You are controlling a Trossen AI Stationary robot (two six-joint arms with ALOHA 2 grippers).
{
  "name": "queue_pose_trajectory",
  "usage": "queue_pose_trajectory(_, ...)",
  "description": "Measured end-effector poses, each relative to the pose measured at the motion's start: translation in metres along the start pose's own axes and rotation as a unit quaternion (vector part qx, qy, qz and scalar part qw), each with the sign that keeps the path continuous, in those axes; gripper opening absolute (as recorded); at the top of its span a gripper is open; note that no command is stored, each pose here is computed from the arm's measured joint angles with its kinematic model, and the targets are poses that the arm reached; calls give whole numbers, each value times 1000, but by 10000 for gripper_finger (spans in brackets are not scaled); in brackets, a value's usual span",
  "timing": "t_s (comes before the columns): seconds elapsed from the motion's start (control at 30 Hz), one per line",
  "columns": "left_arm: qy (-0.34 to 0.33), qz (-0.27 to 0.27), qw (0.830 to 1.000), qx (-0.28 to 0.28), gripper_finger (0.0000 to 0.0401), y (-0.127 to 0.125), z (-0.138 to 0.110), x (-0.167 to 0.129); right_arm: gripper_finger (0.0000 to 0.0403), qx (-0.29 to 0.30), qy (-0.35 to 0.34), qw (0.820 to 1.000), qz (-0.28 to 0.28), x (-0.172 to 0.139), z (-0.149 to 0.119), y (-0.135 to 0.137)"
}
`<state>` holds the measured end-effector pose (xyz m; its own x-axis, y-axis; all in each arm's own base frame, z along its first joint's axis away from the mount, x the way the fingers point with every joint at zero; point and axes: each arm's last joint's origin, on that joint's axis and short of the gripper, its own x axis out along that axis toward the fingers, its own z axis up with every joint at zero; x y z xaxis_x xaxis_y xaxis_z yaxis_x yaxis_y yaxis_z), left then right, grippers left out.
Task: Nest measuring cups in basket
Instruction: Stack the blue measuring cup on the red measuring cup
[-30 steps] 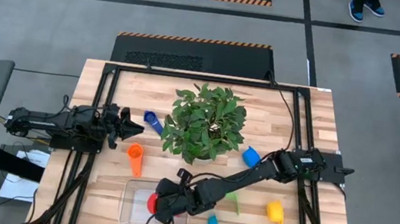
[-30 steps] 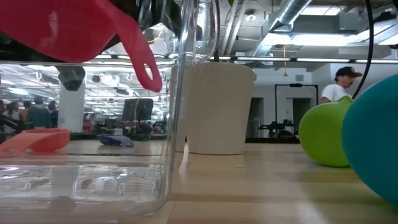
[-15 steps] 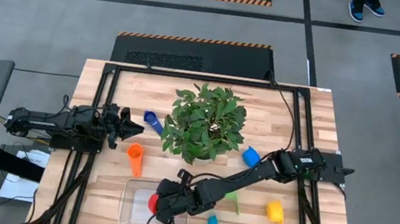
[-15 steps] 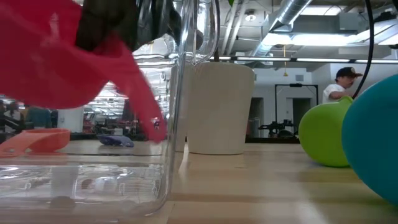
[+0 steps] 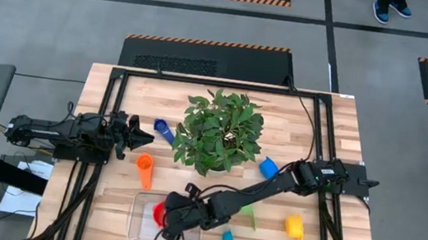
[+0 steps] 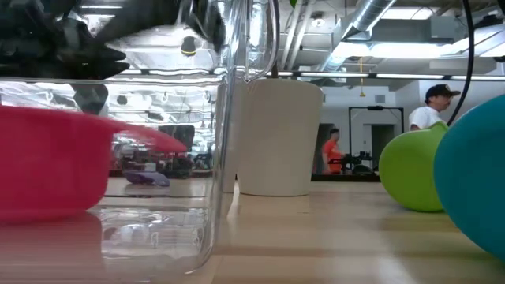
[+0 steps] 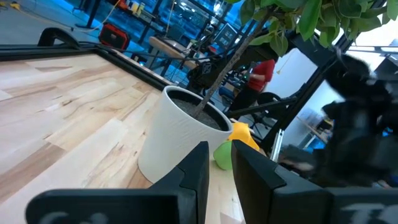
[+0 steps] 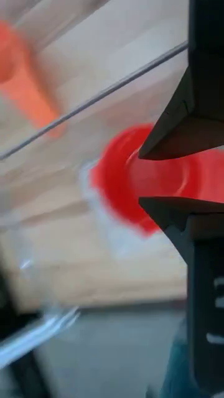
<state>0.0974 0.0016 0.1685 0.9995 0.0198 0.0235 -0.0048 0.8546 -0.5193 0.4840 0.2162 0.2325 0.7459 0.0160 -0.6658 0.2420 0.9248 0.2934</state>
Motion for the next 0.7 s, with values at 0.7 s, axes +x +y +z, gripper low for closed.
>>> queue_pose_trajectory(0.7,8,-10,999,-35,59,-1,0,0,43,326,-4,930,-168,-174,-113,81)
